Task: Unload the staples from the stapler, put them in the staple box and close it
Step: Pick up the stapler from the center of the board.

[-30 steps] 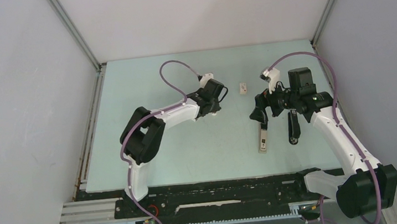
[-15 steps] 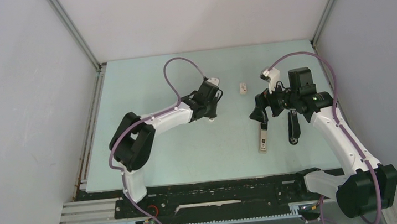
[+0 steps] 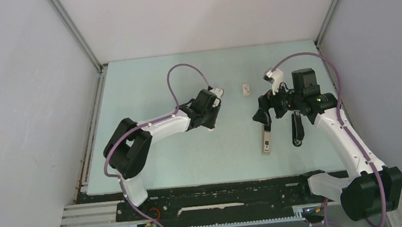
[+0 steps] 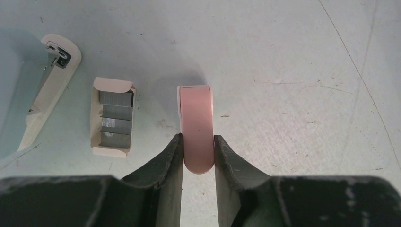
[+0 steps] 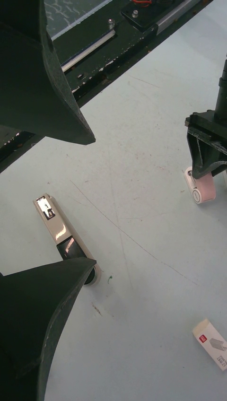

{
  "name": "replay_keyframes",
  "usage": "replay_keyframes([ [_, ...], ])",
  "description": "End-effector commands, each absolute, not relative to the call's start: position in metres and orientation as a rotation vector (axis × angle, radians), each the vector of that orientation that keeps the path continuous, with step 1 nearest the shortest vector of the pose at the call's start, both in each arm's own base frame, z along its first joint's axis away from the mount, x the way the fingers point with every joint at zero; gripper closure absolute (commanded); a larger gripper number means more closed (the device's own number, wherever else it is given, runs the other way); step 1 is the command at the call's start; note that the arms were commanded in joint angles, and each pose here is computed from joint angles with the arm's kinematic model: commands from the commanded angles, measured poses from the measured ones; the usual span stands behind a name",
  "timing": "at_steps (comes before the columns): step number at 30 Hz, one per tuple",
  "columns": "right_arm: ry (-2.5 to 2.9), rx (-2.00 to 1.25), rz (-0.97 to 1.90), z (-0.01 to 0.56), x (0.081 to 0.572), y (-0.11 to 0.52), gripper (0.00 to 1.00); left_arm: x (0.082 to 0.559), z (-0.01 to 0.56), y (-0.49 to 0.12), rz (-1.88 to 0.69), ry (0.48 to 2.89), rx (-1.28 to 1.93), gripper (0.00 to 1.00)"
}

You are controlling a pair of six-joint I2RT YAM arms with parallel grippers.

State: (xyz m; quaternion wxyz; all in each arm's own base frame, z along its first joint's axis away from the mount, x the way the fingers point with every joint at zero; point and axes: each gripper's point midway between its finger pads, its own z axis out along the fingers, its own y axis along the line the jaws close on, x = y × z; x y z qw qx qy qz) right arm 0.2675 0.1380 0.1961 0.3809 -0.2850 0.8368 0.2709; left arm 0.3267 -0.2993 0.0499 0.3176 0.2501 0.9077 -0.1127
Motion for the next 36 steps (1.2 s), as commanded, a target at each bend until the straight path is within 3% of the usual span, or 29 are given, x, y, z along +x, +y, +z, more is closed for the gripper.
replay_keyframes([
  [1, 2.064, -0.733, 0.686, 0.219, 0.274, 0.142, 0.0, 0.328, 0.067, -0.309, -0.353, 2.318, 0.691, 0.76],
  [7, 2.062, -0.735, 0.688, 0.219, 0.274, 0.142, 0.0, 0.332, 0.065, -0.301, -0.293, 2.344, 0.641, 0.61],
  [13, 2.063, -0.74, 0.69, 0.218, 0.273, 0.143, 0.01, 0.333, 0.068, -0.296, -0.261, 2.353, 0.609, 0.53],
  [36, 2.057, -0.741, 0.691, 0.22, 0.272, 0.144, 0.0, 0.336, 0.068, -0.307, -0.197, 2.384, 0.563, 0.56],
])
